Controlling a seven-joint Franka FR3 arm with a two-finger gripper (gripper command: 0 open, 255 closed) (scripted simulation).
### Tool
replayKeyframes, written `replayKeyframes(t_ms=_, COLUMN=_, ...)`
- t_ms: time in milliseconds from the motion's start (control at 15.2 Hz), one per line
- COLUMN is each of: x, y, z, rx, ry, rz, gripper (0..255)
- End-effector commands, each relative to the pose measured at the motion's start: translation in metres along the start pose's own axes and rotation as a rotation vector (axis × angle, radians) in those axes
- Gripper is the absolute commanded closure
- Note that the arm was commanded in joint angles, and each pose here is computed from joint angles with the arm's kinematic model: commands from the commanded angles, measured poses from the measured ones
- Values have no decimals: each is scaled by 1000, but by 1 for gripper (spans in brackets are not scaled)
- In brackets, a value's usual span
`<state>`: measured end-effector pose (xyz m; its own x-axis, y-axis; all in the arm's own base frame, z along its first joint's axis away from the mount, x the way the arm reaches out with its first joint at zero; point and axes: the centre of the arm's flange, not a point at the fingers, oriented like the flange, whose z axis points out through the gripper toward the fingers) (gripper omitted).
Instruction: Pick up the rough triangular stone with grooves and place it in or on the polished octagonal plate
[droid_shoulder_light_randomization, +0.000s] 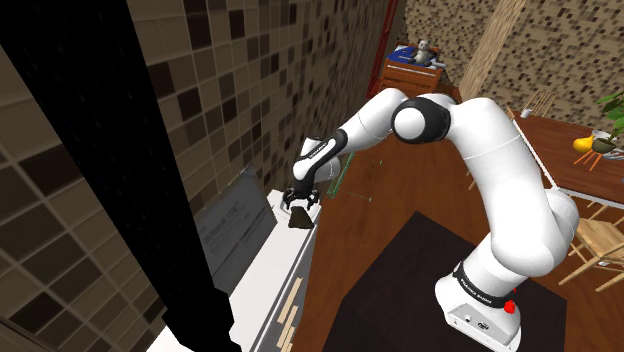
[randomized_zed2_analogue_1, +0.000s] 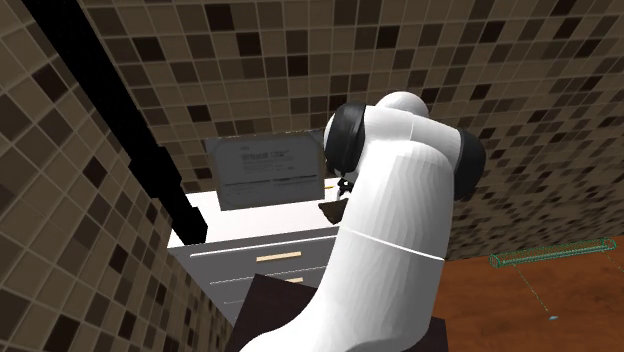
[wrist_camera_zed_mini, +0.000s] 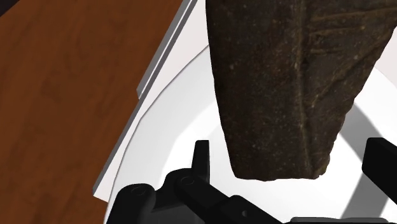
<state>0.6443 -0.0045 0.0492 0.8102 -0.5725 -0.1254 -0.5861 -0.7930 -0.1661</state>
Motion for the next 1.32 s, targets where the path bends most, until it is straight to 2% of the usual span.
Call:
replayKeyframes(t_ms=0, x=0, y=1, z=2, rx=0, ry=0, rz=0, gripper=0)
replayKeyframes(t_ms=330, x=0, y=1, z=2, rx=0, ry=0, rz=0, gripper=0)
replayKeyframes(t_ms=396, x=0, y=1, z=2, rx=0, ry=0, rz=0, gripper=255)
replayKeyframes(t_ms=990, x=0, y=1, z=2, rx=0, ry=0, rz=0, gripper=255)
replayKeyframes(t_ms=1254, x=-3, y=-3, z=-18, rx=0, ry=0, rz=0, gripper=255)
